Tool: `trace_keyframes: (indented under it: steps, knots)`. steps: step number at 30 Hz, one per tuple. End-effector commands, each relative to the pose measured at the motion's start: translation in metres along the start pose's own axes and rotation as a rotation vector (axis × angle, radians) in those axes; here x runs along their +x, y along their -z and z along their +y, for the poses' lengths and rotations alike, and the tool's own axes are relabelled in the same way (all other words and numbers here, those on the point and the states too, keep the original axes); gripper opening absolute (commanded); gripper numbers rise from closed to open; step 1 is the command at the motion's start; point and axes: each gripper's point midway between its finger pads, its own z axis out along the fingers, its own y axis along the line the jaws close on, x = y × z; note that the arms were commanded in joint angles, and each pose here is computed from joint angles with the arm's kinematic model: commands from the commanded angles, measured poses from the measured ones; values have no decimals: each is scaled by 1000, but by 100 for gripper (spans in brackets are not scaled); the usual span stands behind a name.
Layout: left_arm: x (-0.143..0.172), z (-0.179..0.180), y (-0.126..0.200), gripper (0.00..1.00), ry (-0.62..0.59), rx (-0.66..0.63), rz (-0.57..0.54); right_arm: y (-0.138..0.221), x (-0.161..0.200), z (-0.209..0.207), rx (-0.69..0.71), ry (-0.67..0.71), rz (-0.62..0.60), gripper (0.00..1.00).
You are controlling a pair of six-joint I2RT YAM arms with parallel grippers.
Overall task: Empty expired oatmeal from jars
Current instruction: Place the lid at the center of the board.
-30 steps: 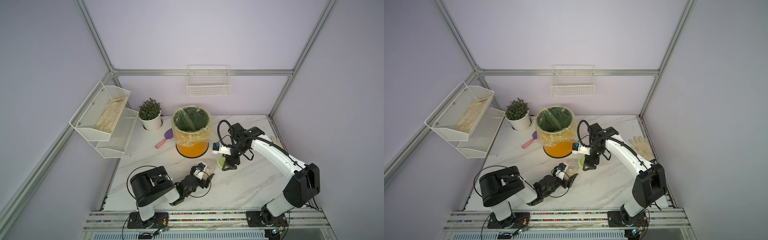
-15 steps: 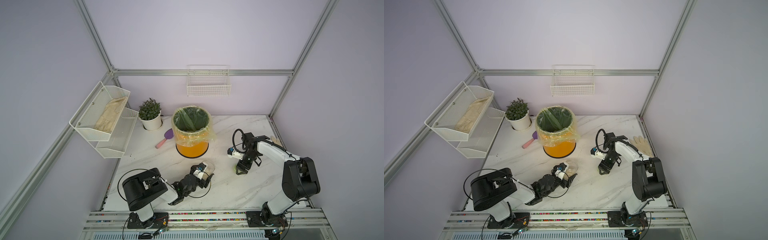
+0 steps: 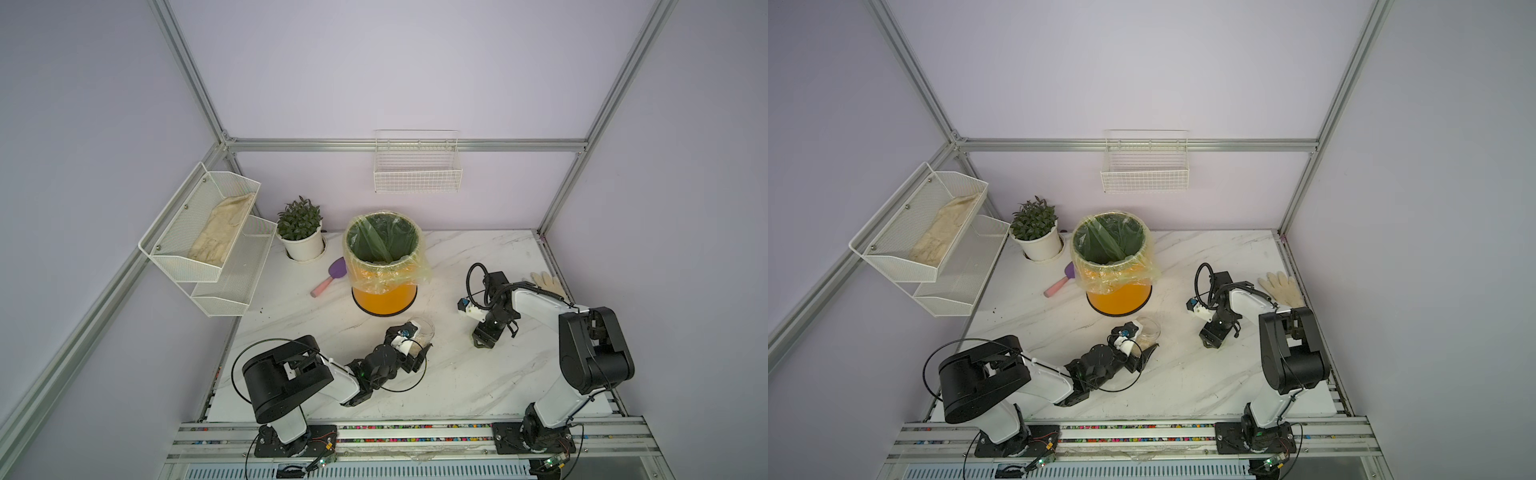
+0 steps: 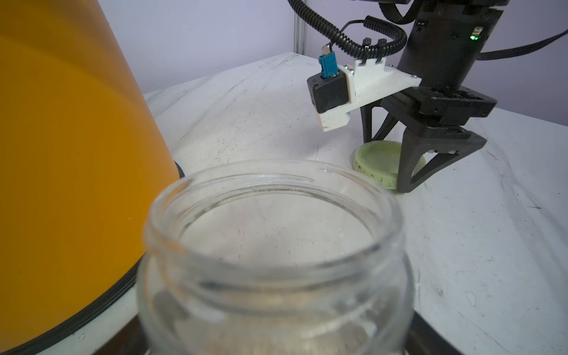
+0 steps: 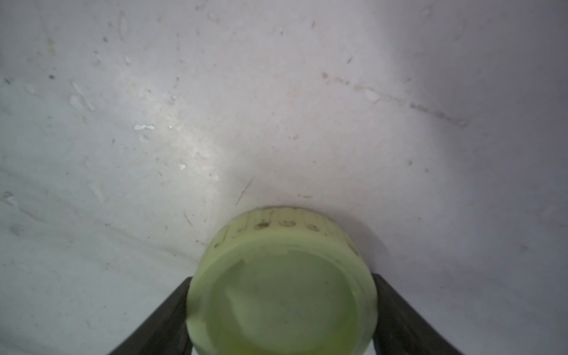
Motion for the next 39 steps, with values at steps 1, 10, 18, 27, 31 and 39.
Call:
trace_keyframes:
  steps: [1,10,18,27,31,39]
  knots:
    - [-59,-2,0,0,43,-1,-177,-16,-1,-8,9,-27,-4,75]
    - [-59,-1,-3,0,39,-17,-186,12,-15,-4,-11,-49,-74,97]
    - [-51,-1,0,0,45,-27,-200,86,-52,11,-89,-49,-256,97]
    - [-51,-13,-3,0,13,-29,-222,162,-103,51,-390,-64,-429,97]
    - [-48,-17,-5,0,6,-30,-218,162,-122,69,-387,-28,-414,97]
    - [-50,-18,-4,0,10,-31,-224,135,-147,101,-418,18,-358,89]
